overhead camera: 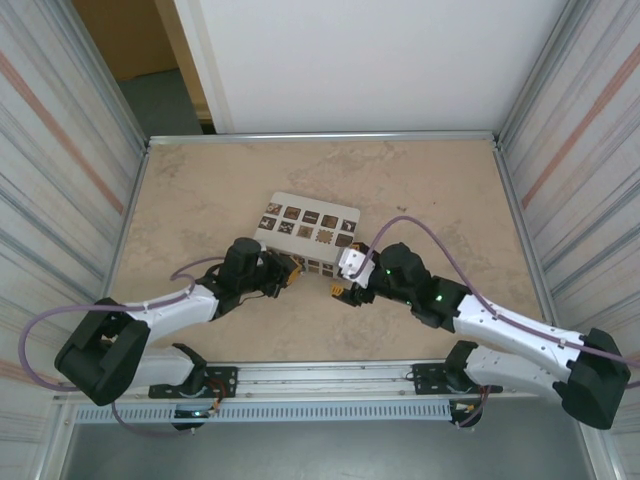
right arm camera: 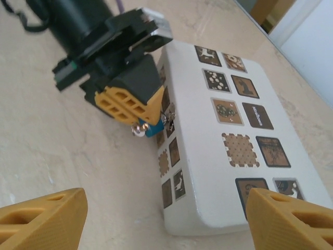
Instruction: Unlock the padlock with the key
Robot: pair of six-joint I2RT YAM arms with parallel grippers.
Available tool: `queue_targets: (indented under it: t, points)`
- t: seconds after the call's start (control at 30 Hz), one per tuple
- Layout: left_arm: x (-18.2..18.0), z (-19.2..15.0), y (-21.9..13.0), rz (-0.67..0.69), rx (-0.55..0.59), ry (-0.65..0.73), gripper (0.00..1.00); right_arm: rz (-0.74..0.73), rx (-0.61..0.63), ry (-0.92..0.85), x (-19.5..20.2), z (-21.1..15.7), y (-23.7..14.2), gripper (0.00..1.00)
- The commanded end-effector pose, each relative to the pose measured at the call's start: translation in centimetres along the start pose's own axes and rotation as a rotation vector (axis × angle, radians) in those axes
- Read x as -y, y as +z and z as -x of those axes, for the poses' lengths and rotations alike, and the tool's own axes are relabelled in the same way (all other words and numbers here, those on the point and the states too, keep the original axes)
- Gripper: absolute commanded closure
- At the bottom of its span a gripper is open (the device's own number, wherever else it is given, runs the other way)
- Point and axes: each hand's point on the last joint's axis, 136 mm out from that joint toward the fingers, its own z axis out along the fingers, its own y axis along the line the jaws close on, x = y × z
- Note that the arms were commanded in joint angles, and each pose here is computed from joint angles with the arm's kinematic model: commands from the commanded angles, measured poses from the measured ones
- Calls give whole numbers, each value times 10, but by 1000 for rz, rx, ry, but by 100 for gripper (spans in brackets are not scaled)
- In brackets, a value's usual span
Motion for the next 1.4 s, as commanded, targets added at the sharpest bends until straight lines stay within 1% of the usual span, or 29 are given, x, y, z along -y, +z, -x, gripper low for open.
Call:
queue_targets:
  t: [0.0,0.17,0.3,0.57,0.67,0.83,1.07,1.37]
  points:
    - [28,-6,-1,-62,-28,19,100,-60,-63,-211,1,-5,10,21]
    - [30,-6,0,-59,-31,6,100,-119,-98,-361,-4,-4,27,22]
    - [32,-7,2,-68,-44,-8,100,-148,-115,-422,-8,-2,41,29]
    - [34,-9,3,-66,-54,-14,100,-114,-115,-411,-19,0,64,44]
    - [33,-9,3,-63,-56,-15,100,-120,-111,-400,-20,0,71,47]
    - [31,-9,4,-59,-55,-19,100,-115,-129,-390,-22,-5,83,56]
    - [30,-9,5,-55,-56,-22,100,-145,-135,-356,-18,-9,94,63]
    - [28,-10,5,-55,-61,-22,100,-148,-123,-336,-18,-8,99,70]
